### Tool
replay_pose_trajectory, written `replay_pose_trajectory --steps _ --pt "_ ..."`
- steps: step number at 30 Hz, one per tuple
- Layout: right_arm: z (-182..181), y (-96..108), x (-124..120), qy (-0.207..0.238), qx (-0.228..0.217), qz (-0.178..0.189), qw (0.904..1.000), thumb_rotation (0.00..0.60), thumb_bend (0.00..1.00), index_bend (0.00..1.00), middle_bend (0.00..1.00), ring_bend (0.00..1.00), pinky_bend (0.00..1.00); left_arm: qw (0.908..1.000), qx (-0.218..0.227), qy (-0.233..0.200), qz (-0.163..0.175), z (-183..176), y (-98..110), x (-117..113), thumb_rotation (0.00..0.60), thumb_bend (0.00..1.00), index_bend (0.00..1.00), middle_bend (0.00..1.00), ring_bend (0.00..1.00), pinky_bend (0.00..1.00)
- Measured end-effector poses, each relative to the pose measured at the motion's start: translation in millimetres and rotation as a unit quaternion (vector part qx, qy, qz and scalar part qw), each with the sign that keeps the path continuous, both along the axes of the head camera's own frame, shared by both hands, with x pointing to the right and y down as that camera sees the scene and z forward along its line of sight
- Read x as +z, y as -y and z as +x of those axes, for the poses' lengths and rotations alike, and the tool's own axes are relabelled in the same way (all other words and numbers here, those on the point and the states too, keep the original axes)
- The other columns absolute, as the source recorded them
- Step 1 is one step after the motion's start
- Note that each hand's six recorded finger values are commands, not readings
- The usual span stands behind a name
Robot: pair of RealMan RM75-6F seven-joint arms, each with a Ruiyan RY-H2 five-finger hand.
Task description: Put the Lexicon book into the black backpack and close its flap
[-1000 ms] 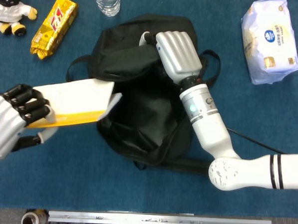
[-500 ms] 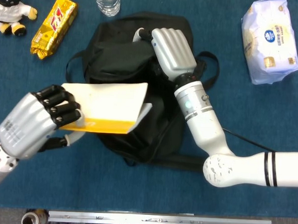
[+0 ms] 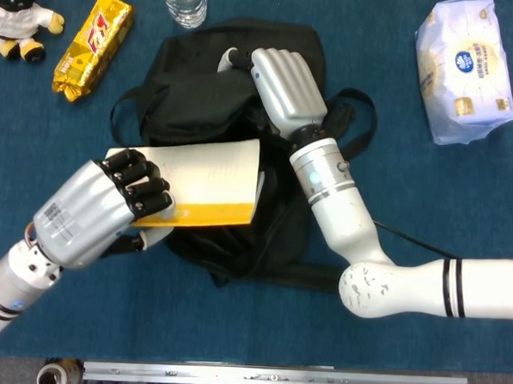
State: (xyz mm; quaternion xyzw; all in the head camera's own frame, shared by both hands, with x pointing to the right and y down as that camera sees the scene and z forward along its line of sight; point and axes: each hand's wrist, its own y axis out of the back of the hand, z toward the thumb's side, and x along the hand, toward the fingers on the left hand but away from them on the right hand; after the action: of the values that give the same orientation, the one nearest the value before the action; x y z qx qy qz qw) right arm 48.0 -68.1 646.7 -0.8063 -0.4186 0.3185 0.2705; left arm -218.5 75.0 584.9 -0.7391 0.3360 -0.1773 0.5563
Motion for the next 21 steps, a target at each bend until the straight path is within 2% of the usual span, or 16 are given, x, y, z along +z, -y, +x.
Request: replay_pose_trajectory --steps 9,21 --pt "-4.9 0.8 1.8 0.011 0.007 -0.006 0.9999 0.600 1.00 0.59 0.60 0.63 0.89 1.0000 0.002 0.003 -0.005 1.4 -11.3 12.5 0.600 0.32 0.69 0.62 0.47 0.44" --pt "-10.2 -0.2 5.2 0.018 0.012 -0.015 0.9997 0.600 1.00 0.59 0.60 0.63 0.89 0.9996 0.029 -0.001 0.004 26.8 -20.6 26.3 0.600 0.32 0.69 0.62 0.47 0.44"
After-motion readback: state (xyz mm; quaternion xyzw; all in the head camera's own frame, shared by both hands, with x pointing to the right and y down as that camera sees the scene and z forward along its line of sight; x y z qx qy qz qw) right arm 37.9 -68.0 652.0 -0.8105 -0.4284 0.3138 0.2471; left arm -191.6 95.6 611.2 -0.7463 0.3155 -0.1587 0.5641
